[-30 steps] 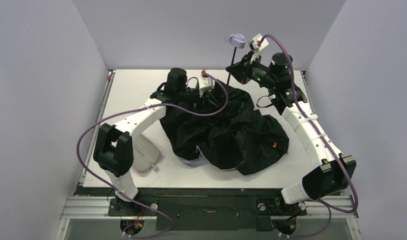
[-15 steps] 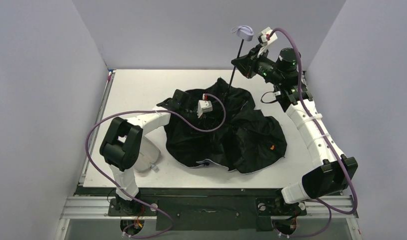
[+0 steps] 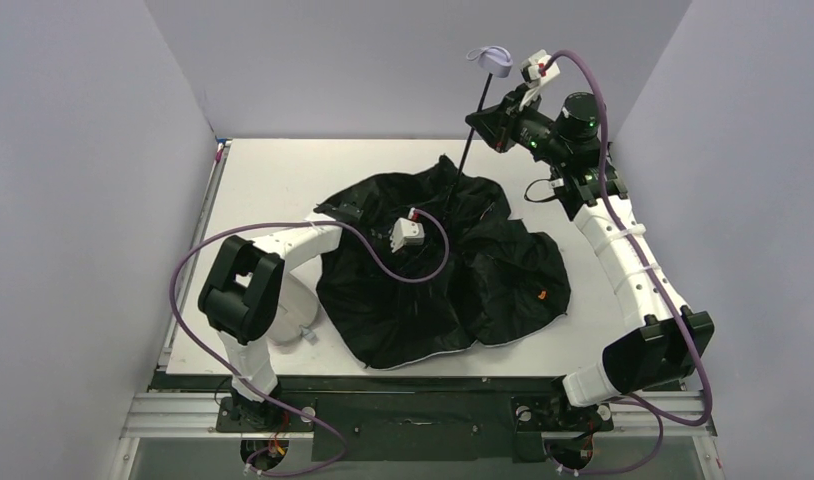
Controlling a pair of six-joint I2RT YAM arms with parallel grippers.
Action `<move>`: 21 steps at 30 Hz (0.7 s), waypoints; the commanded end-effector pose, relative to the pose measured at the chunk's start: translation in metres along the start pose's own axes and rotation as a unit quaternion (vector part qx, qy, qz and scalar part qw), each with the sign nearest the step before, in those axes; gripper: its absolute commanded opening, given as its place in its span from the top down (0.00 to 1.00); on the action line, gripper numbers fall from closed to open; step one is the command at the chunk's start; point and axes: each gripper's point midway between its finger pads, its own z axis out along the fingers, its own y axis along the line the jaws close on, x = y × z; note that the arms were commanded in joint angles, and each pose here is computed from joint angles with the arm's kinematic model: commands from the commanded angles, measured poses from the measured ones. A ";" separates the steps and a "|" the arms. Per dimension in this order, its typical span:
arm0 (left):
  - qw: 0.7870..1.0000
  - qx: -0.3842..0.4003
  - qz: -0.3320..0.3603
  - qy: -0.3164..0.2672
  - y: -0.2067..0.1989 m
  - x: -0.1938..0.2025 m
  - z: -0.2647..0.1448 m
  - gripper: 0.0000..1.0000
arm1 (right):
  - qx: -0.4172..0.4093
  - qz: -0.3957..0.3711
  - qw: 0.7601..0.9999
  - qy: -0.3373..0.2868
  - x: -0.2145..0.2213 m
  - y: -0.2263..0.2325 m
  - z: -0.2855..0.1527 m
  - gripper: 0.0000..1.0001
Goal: Open the umbrella
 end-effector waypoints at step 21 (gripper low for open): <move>0.945 -0.048 0.195 -0.259 -0.020 -0.190 -0.002 0.80 | -0.033 0.014 0.997 -0.063 -0.030 0.045 0.011 1.00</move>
